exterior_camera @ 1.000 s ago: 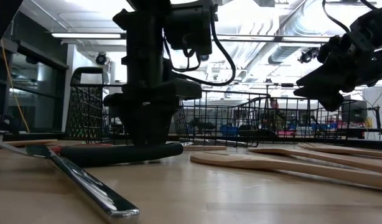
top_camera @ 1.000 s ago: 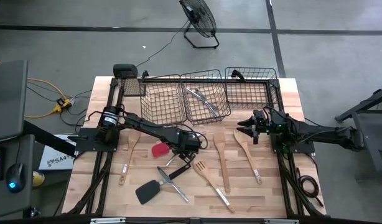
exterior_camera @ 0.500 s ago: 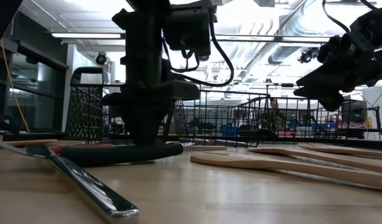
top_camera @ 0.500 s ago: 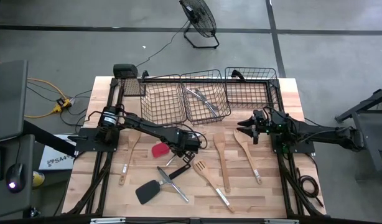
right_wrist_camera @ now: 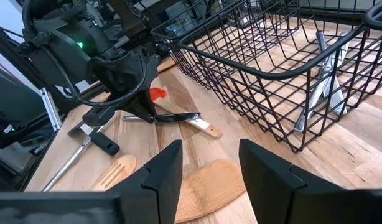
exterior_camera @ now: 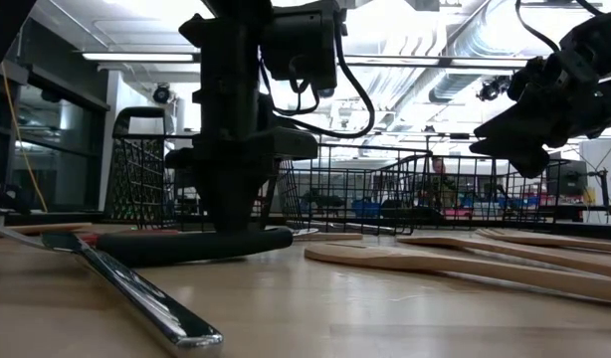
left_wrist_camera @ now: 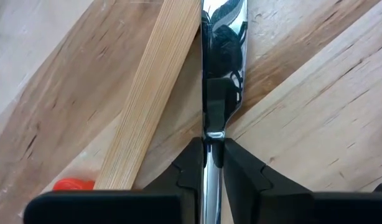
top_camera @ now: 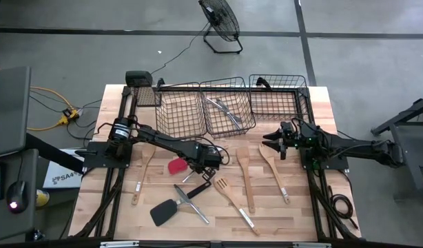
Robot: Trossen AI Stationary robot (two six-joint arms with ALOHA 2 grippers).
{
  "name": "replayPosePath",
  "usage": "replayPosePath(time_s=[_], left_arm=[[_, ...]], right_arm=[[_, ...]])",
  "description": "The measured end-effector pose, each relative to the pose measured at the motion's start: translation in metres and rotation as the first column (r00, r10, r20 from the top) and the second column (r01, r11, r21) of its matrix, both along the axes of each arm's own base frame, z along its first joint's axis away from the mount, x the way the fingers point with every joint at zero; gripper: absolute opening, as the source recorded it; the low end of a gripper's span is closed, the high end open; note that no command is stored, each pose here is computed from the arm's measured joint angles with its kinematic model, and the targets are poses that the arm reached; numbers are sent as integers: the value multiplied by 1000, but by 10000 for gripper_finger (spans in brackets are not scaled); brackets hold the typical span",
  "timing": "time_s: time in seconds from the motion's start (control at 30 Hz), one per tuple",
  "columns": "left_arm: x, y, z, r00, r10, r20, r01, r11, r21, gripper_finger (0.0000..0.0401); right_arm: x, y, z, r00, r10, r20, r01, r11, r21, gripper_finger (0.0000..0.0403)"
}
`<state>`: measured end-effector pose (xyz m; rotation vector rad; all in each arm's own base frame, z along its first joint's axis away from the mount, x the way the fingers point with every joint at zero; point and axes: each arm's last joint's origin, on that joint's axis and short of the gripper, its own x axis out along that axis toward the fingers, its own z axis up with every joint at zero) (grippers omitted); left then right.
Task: Pick & Place Kitchen Items
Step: Put the silver knife into the middle wire basket
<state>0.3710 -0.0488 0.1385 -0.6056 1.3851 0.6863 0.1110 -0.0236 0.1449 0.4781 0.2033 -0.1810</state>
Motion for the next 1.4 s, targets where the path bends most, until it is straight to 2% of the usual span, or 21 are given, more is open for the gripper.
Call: replayPosePath(time_s=[0.2, 0.83, 1.07, 1.4], left_arm=[[1, -1, 1, 1000, -14, 1, 14, 1000, 7, 39], [16, -14, 28, 995, -83, 51, 82, 996, 28, 38], [10, -21, 45, 992, -100, 76, 96, 994, 52, 38], [-1, -40, 78, 971, -149, 186, 130, 985, 110, 37]], right_arm=[[0, 0, 0, 1000, 0, 1, 0, 1000, 0, 151], [0, 0, 0, 1000, 0, 0, 0, 1000, 0, 151], [0, 0, 0, 1000, 0, 1, 0, 1000, 0, 151], [0, 0, 0, 1000, 0, 0, 0, 1000, 0, 151]])
